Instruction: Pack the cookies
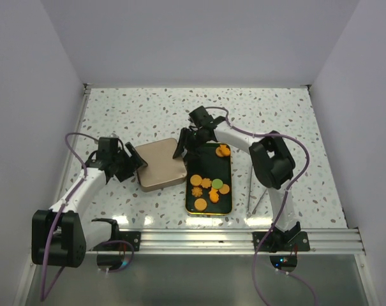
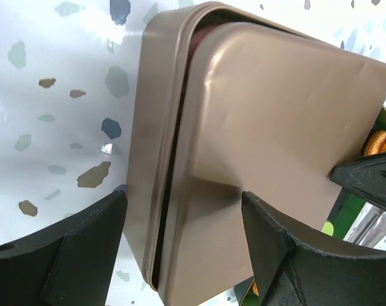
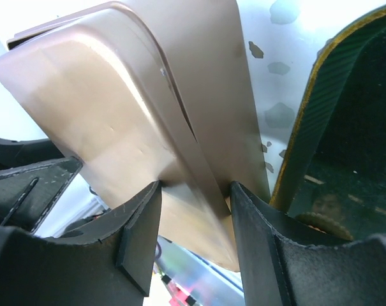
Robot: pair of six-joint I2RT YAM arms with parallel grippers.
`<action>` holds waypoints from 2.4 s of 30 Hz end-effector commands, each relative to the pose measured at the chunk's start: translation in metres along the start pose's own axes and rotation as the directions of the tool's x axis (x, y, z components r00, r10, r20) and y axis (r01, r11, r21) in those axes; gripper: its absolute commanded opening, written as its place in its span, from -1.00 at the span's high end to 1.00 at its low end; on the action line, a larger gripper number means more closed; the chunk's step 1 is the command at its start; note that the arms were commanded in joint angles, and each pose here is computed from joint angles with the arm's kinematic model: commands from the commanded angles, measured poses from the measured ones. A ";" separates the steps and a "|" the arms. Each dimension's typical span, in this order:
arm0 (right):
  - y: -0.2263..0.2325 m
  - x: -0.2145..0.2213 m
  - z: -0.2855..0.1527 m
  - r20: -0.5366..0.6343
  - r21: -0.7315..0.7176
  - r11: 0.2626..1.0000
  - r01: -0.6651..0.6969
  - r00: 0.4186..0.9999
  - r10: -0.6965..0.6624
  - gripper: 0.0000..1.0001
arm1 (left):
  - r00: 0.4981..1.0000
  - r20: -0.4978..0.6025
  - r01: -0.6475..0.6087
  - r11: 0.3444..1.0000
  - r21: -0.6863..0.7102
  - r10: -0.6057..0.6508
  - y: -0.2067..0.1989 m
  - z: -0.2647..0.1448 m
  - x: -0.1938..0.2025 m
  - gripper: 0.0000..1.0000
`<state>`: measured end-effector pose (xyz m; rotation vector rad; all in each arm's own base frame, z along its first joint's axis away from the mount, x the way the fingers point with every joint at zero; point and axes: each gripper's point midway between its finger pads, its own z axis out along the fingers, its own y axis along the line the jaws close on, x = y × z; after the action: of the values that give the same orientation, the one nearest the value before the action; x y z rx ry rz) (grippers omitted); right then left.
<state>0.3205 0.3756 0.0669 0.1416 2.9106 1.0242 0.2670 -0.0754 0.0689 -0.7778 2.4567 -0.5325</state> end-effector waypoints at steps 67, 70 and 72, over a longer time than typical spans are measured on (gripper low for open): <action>0.013 -0.009 -0.007 0.005 0.111 0.992 -0.063 0.998 0.063 -0.16 | 0.999 0.008 -0.049 0.983 -0.178 0.052 0.033 0.006 -0.026 0.04; 0.017 -0.014 -0.012 0.022 0.105 0.993 -0.050 0.999 0.048 -0.16 | 0.997 0.035 -0.056 0.984 -0.171 0.062 0.025 -0.002 -0.037 -0.04; 0.021 -0.018 -0.018 0.037 0.101 0.994 -0.042 0.999 0.038 -0.17 | 0.995 0.065 -0.067 0.983 -0.170 0.079 0.019 -0.011 -0.046 -0.12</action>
<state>0.3291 0.3817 0.0670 0.2584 3.0006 0.8557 0.2817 -0.0448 0.0694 -0.7737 2.4951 -0.3549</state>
